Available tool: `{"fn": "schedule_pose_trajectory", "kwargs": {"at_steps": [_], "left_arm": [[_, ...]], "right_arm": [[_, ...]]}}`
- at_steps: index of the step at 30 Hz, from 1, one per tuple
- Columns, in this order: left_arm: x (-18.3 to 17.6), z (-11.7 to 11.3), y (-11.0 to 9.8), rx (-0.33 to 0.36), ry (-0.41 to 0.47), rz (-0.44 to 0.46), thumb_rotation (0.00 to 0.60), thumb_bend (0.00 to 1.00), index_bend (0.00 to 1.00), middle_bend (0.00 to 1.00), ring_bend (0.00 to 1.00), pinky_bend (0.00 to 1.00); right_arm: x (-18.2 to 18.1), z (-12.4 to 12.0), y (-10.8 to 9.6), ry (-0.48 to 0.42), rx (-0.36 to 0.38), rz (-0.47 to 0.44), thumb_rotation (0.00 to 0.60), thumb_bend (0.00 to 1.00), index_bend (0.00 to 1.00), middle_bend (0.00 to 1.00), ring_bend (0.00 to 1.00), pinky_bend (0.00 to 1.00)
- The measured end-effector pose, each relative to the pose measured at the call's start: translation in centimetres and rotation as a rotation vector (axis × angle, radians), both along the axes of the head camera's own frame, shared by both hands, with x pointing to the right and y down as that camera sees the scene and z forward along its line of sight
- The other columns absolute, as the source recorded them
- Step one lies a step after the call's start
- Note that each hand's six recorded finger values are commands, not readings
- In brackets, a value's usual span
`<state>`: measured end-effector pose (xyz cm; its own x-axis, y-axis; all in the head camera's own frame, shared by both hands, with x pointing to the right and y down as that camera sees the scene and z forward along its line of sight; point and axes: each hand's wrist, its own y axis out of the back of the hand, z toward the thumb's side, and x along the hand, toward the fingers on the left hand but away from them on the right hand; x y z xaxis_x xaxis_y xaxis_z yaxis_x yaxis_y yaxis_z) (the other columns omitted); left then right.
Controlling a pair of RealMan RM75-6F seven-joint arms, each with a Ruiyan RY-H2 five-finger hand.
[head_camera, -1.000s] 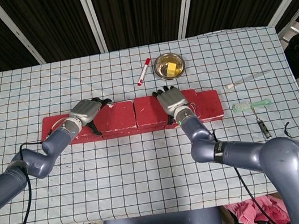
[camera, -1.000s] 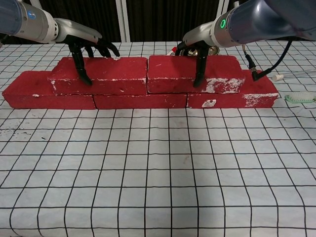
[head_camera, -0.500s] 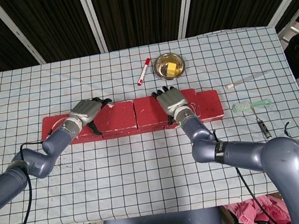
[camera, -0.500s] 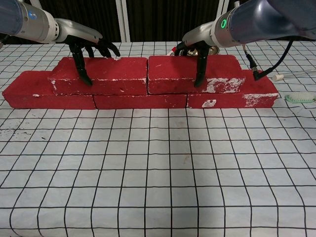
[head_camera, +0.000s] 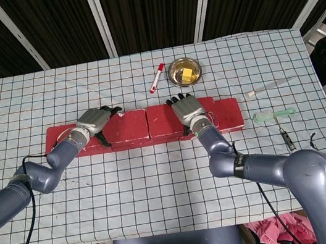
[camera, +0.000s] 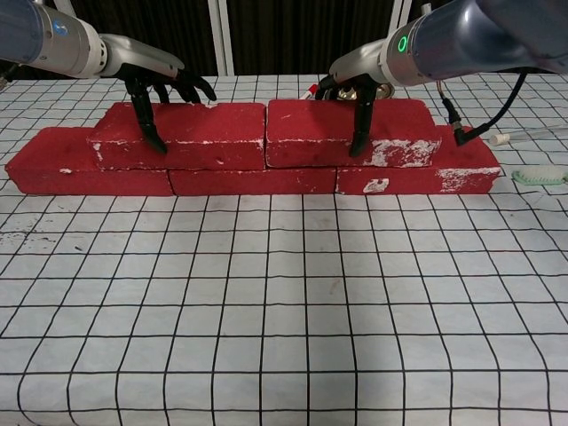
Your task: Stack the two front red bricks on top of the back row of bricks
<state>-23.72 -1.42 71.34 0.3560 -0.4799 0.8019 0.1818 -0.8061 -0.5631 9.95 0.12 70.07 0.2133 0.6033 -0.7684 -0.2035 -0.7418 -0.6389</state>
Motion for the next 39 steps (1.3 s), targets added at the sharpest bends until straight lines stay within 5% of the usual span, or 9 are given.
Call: {"fn": "schedule_pose_trajectory", "kwargs": {"at_steps": [39], "left_arm": [[-0.02,-0.27,-0.09,-0.007,0.005,-0.016,0.600,0.00,0.05,0.12,0.02,0.17]], "right_arm": [[-0.05,-0.20,-0.04,0.009,0.014,-0.002,0.600,0.00,0.05,0.04,0.00,0.12]]}}
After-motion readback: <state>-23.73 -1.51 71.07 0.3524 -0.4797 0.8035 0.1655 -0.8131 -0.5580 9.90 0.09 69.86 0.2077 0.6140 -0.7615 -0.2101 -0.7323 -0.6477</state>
